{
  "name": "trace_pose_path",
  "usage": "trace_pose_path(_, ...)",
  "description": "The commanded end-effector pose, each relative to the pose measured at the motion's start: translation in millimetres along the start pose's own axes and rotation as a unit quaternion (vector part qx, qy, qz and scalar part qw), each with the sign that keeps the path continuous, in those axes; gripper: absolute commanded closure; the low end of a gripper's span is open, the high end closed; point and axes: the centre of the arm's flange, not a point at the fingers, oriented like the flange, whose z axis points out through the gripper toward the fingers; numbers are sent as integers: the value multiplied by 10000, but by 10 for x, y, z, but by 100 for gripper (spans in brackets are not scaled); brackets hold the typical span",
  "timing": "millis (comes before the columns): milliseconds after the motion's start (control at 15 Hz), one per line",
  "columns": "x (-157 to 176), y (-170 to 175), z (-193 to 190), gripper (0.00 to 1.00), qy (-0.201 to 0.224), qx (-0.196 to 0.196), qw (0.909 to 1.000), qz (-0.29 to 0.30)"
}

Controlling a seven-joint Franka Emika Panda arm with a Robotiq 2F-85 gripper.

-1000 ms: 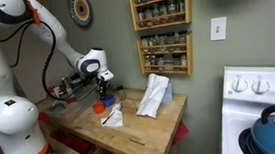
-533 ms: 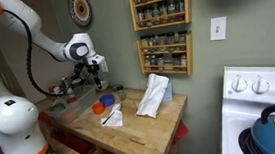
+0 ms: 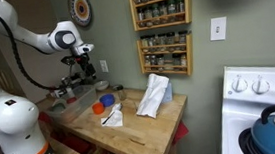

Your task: Remove the orange and blue cups from the container

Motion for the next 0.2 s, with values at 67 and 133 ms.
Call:
trace_pose_path(67, 9, 7, 2, 0, -1, -2, 10000, 13)
trace_pose_path(133, 12, 12, 8, 0, -7, -6, 10000, 20)
